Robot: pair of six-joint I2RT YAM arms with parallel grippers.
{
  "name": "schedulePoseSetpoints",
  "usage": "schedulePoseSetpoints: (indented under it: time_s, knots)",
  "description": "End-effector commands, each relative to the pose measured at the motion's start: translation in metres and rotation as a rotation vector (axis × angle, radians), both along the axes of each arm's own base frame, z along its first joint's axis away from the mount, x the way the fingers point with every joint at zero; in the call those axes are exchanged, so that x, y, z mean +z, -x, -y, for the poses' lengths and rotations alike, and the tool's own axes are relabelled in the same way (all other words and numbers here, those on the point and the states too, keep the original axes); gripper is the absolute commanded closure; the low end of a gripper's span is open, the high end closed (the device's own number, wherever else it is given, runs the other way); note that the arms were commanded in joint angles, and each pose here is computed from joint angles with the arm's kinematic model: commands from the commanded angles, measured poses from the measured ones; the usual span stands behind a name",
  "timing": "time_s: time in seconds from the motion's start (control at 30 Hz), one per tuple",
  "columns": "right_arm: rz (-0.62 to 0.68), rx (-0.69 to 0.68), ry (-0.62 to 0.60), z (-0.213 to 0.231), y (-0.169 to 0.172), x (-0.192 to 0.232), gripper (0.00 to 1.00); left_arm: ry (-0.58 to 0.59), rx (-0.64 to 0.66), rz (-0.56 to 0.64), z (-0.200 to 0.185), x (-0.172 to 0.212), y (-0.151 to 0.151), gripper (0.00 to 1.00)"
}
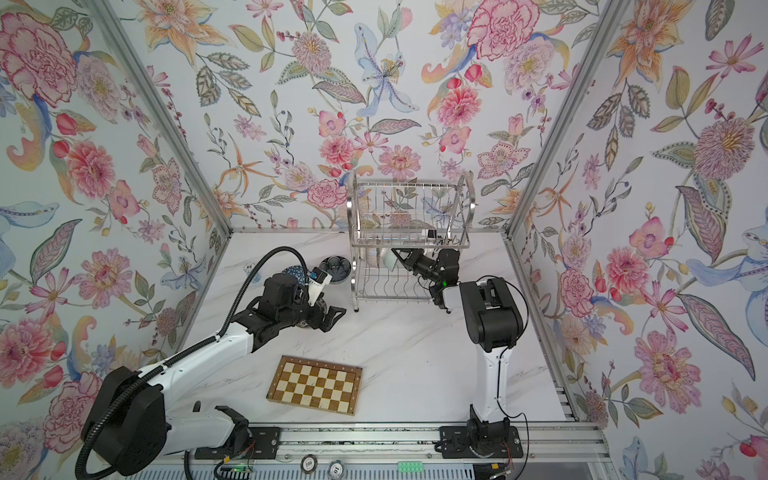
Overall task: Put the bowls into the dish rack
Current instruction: 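Lower the mint-green bowl upright into the rack slots beside the striped bowl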
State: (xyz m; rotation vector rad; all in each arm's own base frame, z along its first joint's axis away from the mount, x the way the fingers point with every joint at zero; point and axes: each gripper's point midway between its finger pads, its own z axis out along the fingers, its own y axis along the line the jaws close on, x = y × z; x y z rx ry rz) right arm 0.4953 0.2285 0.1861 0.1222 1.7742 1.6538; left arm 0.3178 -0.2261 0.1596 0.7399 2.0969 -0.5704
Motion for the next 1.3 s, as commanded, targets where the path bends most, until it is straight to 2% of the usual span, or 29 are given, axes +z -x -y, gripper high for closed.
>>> schedulePoseSetpoints:
  time_s: [0.0,0.7,1.27]
  knots:
    - [0.133,0.048,-0.017,-0.001,-0.001,0.030,0.99,-0.003,-0.021,-0.021,0.002,-0.007,0.001,0.01]
    - [0.137,0.089,-0.018,0.000,-0.019,0.018,0.99,-0.011,-0.038,-0.036,0.004,-0.012,0.004,0.01]
    - [0.121,0.027,-0.030,0.003,-0.033,0.009,0.98,-0.009,-0.044,-0.037,0.006,-0.011,0.005,0.01]
